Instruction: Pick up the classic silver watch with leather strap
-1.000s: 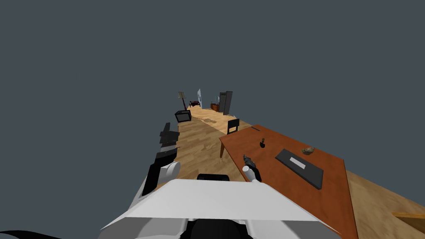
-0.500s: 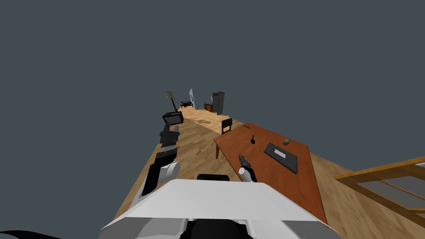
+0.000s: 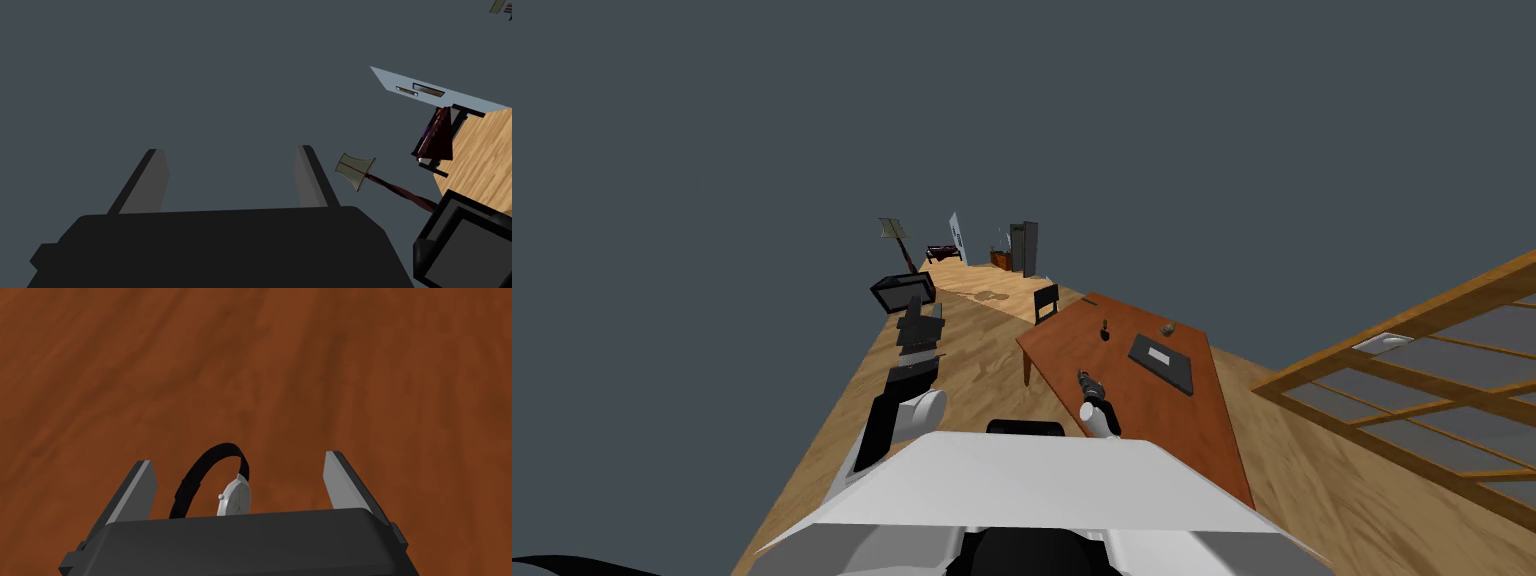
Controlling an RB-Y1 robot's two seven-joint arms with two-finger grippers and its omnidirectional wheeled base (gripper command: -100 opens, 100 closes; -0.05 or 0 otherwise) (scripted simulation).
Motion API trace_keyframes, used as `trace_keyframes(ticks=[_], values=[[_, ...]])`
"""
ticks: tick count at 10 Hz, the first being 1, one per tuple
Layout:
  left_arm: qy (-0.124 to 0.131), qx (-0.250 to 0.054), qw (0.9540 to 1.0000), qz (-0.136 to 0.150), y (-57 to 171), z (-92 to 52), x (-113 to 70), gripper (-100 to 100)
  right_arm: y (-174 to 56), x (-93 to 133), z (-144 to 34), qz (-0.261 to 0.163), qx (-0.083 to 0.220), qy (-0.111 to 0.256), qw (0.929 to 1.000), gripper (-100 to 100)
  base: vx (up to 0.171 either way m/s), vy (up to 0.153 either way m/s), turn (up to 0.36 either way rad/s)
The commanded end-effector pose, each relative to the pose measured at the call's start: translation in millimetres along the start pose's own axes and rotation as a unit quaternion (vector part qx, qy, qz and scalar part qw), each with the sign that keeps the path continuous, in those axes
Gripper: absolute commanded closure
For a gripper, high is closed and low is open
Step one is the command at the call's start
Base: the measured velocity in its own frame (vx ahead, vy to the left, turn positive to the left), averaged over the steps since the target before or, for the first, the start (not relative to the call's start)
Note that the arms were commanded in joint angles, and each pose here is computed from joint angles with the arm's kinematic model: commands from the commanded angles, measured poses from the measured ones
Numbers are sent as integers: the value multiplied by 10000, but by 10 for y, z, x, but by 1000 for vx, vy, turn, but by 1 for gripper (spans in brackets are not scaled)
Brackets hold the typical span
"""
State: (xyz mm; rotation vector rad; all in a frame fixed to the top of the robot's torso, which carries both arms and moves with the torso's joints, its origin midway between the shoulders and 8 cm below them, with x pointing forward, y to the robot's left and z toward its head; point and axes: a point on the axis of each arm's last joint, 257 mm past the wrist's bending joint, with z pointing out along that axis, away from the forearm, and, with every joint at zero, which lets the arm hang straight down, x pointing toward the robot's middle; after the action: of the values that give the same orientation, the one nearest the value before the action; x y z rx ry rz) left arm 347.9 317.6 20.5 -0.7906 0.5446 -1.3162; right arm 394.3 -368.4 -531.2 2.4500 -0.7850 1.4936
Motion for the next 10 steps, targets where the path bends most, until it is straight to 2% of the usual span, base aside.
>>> trace_keyframes(ticks=[1,2,3,4,5,7,8,9,10], values=[[0,0,10000,0,0,0,0,0,-333,-95,-92,-125,280,-31,9995,-100,165,-32,-461],[0,0,10000,0,0,0,0,0,-396,-111,-104,-174,354,-41,9992,-100,115,-20,-189],[1,1,10000,-1,0,1,1,0,-580,-173,-170,-248,528,-60,9983,-100,83,-29,-328],[0,1,10000,0,0,0,0,0,-606,-181,-176,-269,560,-64,9980,-100,60,-14,-152],[1,1,10000,-2,0,1,1,0,-814,-248,-256,-355,763,-84,9964,-100,92,-9,-314],[1,1,10000,-2,0,1,1,0,-818,-250,-257,-358,768,-84,9964,-100,51,-3,-57],[1,2,10000,-2,-1,1,2,0,-1022,-315,-344,-435,969,-101,9943,-100,47,-7,-272],[0,1,10000,-1,0,1,1,0,-944,-297,-315,-405,880,-102,9952,-100,29,6,-67],[1,2,10000,-2,0,1,2,0,-958,-302,-322,-407,891,-97,9951,100,4,1,12]])
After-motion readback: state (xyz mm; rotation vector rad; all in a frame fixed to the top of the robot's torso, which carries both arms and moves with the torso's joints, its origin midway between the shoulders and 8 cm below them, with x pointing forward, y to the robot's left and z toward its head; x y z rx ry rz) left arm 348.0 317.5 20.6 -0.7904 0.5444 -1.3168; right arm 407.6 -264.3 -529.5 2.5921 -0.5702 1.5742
